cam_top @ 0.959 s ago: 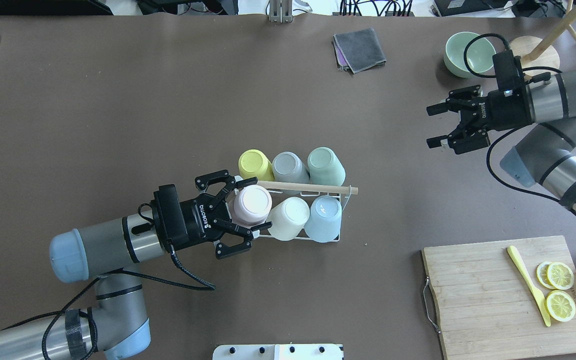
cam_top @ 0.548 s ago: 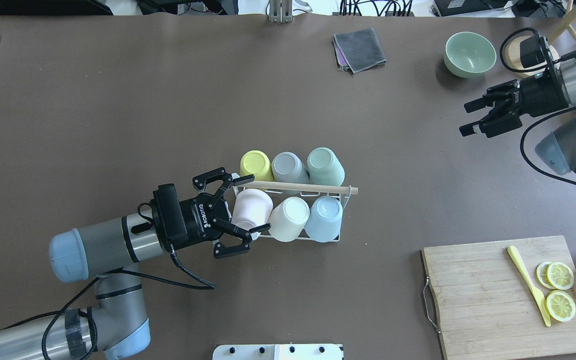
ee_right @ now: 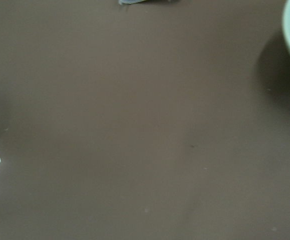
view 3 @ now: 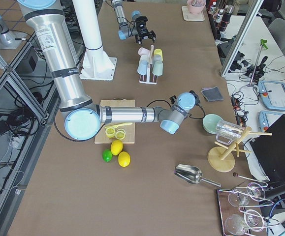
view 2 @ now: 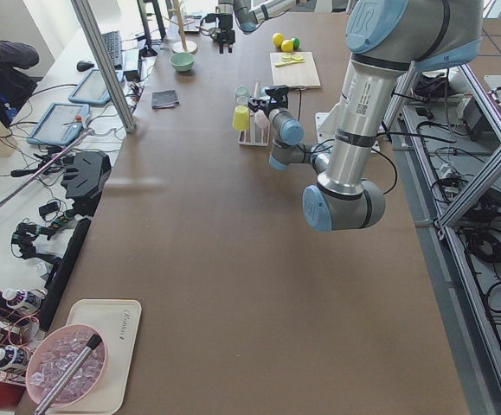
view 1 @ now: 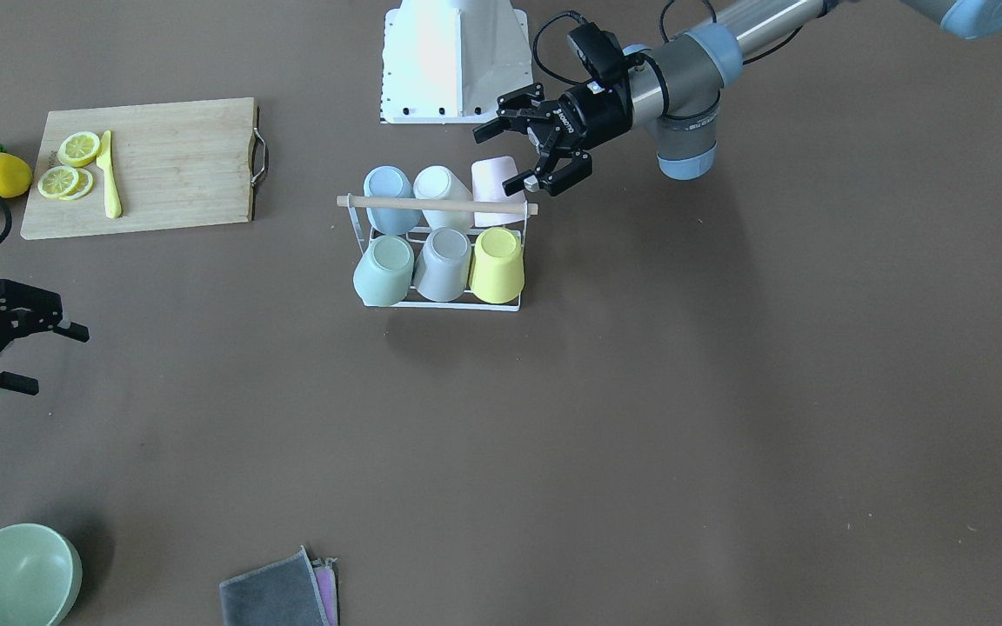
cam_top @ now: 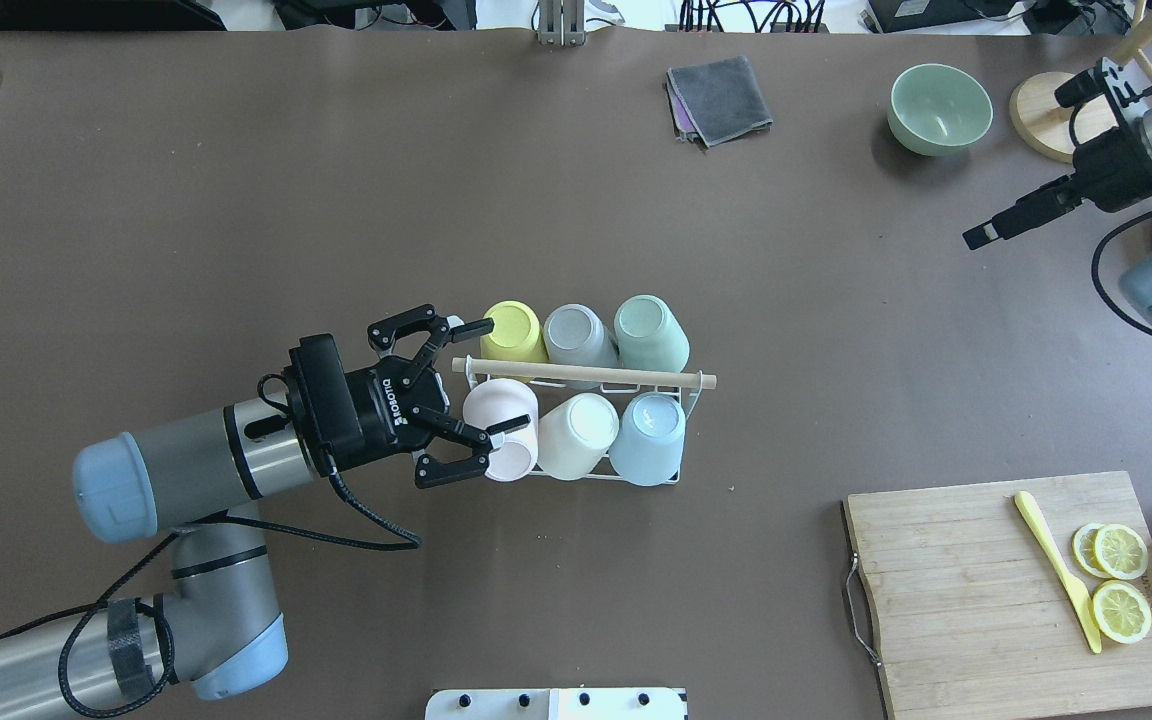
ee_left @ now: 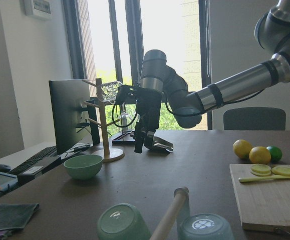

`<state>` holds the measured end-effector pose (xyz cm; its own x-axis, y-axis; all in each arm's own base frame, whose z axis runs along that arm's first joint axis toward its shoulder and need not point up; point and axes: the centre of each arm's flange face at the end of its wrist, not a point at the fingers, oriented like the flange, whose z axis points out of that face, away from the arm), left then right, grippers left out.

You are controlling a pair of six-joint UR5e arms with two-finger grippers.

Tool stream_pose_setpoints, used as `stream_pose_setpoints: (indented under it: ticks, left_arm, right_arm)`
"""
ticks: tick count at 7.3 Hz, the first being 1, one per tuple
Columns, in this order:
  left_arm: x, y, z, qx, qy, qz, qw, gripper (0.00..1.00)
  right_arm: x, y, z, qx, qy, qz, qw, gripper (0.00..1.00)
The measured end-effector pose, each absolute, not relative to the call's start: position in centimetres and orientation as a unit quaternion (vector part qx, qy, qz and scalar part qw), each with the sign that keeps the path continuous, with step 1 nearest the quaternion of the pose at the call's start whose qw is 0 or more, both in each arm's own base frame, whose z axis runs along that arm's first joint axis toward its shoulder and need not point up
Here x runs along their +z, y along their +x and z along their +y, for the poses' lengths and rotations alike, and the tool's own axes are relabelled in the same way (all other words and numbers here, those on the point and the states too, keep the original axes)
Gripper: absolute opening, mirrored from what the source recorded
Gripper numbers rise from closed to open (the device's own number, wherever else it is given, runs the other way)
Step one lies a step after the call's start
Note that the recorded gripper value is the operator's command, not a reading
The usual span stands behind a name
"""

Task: Place cup on cup holder

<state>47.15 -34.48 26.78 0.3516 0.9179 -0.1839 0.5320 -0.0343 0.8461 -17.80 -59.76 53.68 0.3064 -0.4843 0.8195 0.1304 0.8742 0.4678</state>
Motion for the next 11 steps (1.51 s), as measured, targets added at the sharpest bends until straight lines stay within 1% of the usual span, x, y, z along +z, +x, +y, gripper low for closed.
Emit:
stream_pose_setpoints:
  ticks: [3,5,6,9,11]
  left_arm:
    - [25.9,44.1,-37.1,0.229,0.651,0.491,0.532,0.98]
    - [24.5,41.5,-40.0,0.253,0.605,0.445,0.609,0.98]
    - [24.3,40.2,-41.9,0.262,0.578,0.412,0.654,0.98]
    - [25.3,37.3,-45.9,0.272,0.500,0.332,0.752,0.98]
    - [27.0,35.3,-48.0,0.273,0.431,0.279,0.813,0.98]
  right_arm:
    - [57.4,-8.8,-62.9,-0.082,0.089,-0.496,0.860,1.00]
    - [60.6,-3.5,-63.4,-0.009,0.039,-0.433,0.901,1.00]
    - [62.1,-0.7,-63.2,0.002,0.020,-0.402,0.915,1.00]
    - [64.0,4.8,-61.1,0.026,-0.017,-0.374,0.927,1.00]
    - [62.3,6.0,-57.1,0.045,-0.044,-0.371,0.927,1.00]
